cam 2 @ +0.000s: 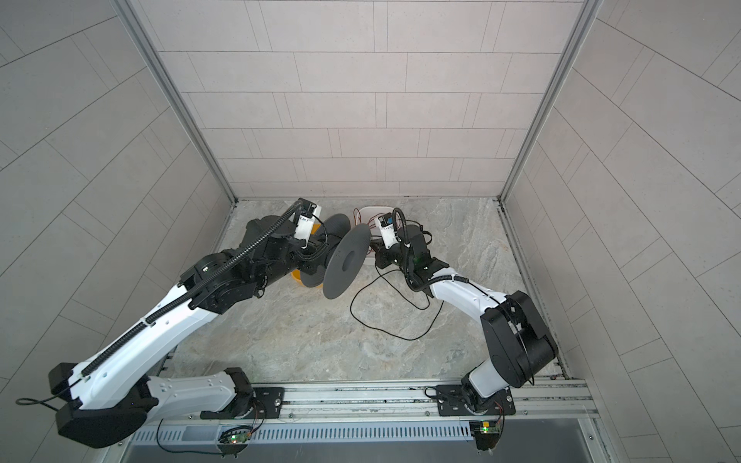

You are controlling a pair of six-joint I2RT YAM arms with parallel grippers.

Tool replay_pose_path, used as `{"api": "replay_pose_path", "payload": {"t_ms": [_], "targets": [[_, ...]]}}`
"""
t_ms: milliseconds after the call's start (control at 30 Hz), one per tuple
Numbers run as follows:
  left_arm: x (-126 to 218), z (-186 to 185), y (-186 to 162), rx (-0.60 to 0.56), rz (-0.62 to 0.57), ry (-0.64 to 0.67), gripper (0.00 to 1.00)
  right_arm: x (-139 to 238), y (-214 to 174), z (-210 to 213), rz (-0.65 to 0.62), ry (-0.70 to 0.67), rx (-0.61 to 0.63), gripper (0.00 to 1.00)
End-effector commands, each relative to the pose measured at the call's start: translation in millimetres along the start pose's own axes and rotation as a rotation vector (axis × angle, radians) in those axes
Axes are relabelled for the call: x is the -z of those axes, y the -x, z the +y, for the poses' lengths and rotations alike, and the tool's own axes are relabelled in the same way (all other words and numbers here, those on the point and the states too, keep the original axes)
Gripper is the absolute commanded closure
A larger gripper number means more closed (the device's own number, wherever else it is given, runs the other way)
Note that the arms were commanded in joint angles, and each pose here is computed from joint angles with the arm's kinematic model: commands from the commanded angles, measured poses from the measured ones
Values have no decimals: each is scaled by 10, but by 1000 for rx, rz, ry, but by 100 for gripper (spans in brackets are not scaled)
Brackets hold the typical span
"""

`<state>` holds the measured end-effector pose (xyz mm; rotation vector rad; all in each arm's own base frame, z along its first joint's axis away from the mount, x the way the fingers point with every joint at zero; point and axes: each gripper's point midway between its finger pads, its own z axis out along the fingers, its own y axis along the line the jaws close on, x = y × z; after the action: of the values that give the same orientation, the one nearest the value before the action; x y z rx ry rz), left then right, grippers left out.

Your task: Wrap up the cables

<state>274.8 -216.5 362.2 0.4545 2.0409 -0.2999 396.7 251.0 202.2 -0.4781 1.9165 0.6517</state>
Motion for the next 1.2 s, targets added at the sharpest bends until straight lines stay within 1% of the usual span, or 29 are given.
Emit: {"api": "replay_pose_path", "payload": {"t_ms": [0, 167, 267, 367, 533, 667, 700, 933, 1033, 1167], "targets": [[197, 72, 407, 106, -154, 6, 100, -15, -82, -27, -16, 14, -40, 86], [257, 67, 458, 116, -171, -8, 100, -26, -205, -14, -15, 32, -35, 68], [299, 83, 473, 118, -176, -5, 100, -34, -286, -33, -14, 31, -44, 62], [352, 154, 498, 101, -179, 29, 100, 3, -365, -36, -33, 35, -60, 56], [378, 240, 555, 92, -179, 63, 100, 82, -456, -41, -48, 19, -69, 52], [361, 287, 582, 96, -177, 73, 100, 184, -473, -20, -77, 4, -68, 51], [355, 293, 585, 97, -177, 73, 100, 208, -543, -21, -65, -3, -63, 51], [295, 380, 602, 129, -175, 74, 100, 340, -643, -5, -81, -47, -56, 54], [297, 400, 621, 147, -181, 65, 100, 308, -734, -10, -52, -48, -55, 55], [313, 423, 628, 151, -180, 64, 100, 248, -778, -16, -47, -45, -44, 55]]}}
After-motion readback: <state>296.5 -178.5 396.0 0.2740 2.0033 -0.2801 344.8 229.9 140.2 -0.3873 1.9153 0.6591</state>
